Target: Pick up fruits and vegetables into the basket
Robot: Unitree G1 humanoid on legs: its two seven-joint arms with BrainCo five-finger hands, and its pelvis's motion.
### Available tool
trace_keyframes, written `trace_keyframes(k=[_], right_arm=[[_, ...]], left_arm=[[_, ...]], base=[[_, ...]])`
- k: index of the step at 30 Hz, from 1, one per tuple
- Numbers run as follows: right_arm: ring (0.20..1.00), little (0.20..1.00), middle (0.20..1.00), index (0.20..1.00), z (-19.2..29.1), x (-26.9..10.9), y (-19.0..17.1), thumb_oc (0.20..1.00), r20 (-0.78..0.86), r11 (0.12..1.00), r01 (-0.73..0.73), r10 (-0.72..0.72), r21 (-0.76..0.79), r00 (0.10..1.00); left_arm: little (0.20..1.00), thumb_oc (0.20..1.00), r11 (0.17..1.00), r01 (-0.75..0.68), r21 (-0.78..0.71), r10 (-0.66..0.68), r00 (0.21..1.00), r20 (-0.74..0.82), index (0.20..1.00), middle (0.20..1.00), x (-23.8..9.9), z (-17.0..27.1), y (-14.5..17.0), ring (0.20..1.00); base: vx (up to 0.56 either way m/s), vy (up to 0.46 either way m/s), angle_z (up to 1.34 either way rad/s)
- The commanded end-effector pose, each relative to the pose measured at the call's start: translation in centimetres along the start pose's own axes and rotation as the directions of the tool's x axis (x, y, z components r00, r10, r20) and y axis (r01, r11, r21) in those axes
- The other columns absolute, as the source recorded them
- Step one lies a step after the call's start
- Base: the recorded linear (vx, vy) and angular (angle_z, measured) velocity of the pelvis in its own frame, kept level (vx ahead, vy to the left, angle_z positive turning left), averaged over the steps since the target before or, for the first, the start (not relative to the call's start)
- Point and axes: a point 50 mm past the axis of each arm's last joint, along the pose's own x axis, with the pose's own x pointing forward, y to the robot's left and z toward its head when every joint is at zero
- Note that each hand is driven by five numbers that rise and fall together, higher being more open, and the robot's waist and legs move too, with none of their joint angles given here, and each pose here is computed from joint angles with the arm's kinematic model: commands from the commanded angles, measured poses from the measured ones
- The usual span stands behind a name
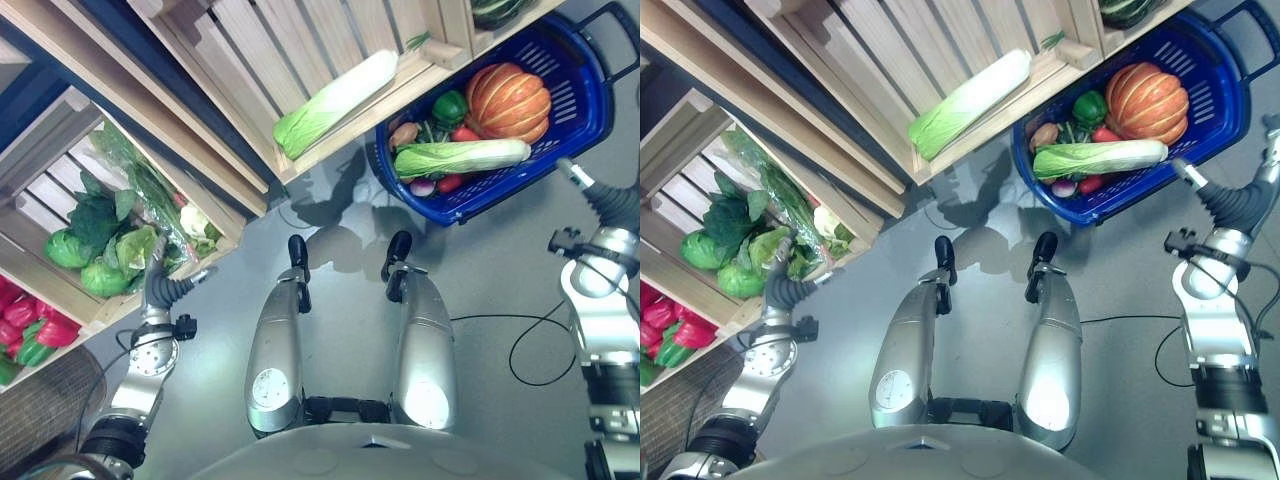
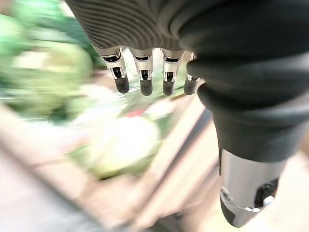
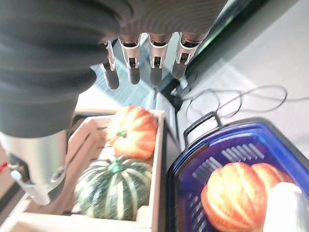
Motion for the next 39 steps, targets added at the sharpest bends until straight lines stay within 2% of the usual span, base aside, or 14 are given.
trace_keyframes(k=[1, 4, 9, 16, 23, 29, 34, 39], right_arm=[[1.000, 1.000, 1.000, 1.000, 1.8, -1.4, 0.1, 1.000, 0.125, 0.992, -0.112, 0.104, 0.055, 0.987], [1.000, 1.000, 1.000, 1.000, 1.5, -2.5, 0.5, 1.000, 0.099, 0.983, -0.163, 0.154, 0.087, 0.983], [1.000, 1.000, 1.000, 1.000, 1.4, -3.9, 1.8, 1.000, 0.045, 0.941, -0.283, 0.279, 0.188, 0.959], [1.000, 1.000, 1.000, 1.000, 1.5, -4.4, 4.0, 1.000, 0.006, 0.897, -0.374, 0.383, 0.237, 0.924], [1.000, 1.000, 1.000, 1.000, 1.6, -4.4, 5.1, 1.000, 0.001, 0.876, -0.418, 0.430, 0.243, 0.903], [1.000, 1.000, 1.000, 1.000, 2.0, -4.2, 5.8, 1.000, 0.019, 0.859, -0.452, 0.461, 0.240, 0.887], [1.000, 1.000, 1.000, 1.000, 2.4, -3.9, 6.0, 1.000, 0.035, 0.851, -0.472, 0.478, 0.232, 0.878], [1.000, 1.000, 1.000, 1.000, 2.6, -3.5, 6.5, 1.000, 0.052, 0.836, -0.519, 0.518, 0.177, 0.854]], left_arm=[[1.000, 1.000, 0.997, -0.059, -0.043, 0.067, 0.971, 0.227, 1.000, 1.000, 0.5, 4.1, 3.3, 1.000], [1.000, 1.000, 0.997, -0.041, -0.061, 0.059, 0.945, 0.321, 1.000, 1.000, 0.8, 6.1, 3.3, 1.000], [1.000, 1.000, 0.999, -0.006, -0.042, 0.029, 0.826, 0.562, 1.000, 1.000, 1.5, 11.1, 2.2, 1.000], [1.000, 1.000, 0.998, 0.004, -0.060, 0.038, 0.729, 0.684, 1.000, 1.000, 3.0, 14.7, 0.2, 1.000], [1.000, 1.000, 0.999, -0.009, -0.032, 0.029, 0.719, 0.694, 1.000, 1.000, 4.9, 16.7, -1.5, 1.000], [1.000, 1.000, 0.998, -0.039, 0.044, 0.000, 0.753, 0.658, 1.000, 1.000, 7.0, 17.6, -2.7, 1.000], [1.000, 1.000, 0.984, -0.073, 0.165, -0.038, 0.812, 0.582, 1.000, 1.000, 9.1, 17.4, -3.5, 1.000], [1.000, 1.000, 0.970, -0.113, 0.215, 0.004, 0.893, 0.451, 1.000, 1.000, 11.7, 15.8, -4.1, 1.000]], base=[[0.02, -0.037, -0.05], [0.03, -0.034, -0.03], [0.02, 0.002, -0.02], [0.01, 0.048, -0.08], [0.02, 0.036, -0.16], [0.02, 0.037, -0.16], [0.01, 0.045, -0.16], [0.00, 0.075, -0.18]])
